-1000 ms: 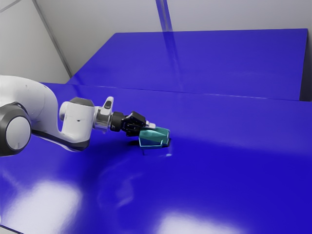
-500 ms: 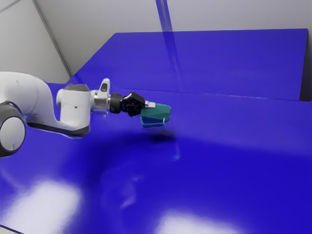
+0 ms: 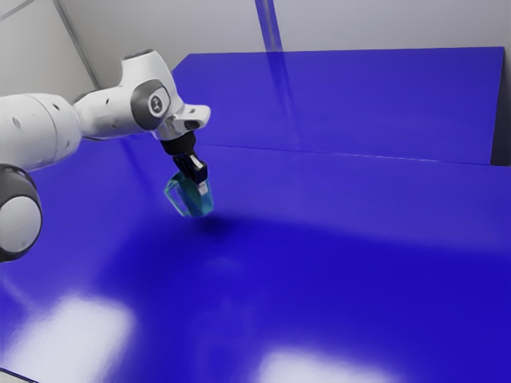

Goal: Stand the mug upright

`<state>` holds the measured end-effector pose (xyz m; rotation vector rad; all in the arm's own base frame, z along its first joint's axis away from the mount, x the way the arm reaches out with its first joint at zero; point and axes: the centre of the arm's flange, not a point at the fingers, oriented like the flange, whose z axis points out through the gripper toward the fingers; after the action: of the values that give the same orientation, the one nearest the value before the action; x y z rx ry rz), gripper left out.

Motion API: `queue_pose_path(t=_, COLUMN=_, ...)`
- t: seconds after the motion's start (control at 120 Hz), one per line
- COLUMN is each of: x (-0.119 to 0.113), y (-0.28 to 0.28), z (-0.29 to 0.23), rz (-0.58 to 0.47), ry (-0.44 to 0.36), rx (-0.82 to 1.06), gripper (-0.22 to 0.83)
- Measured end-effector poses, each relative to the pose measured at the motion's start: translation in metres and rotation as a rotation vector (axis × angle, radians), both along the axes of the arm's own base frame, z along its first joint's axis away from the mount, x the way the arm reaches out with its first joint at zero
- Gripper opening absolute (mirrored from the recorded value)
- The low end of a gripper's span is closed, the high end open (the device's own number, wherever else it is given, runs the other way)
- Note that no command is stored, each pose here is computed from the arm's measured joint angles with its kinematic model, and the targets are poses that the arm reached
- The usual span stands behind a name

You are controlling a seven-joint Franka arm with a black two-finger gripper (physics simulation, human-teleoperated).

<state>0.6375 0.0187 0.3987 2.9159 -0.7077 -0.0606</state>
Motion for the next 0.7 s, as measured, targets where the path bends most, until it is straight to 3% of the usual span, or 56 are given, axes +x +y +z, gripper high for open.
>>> queue_pose_path(t=0.308, x=0.006, y=-0.002, z=-0.050, rz=0.219, ry=0.007, rx=0.113, gripper=-0.16)
queue_pose_path(t=0.517, x=0.009, y=-0.004, z=-0.049, rz=0.336, ry=-0.006, rx=0.115, gripper=0.27)
queue_pose_path(t=0.7, x=0.010, y=-0.004, z=-0.028, rz=0.411, ry=-0.035, rx=0.109, gripper=0.46)
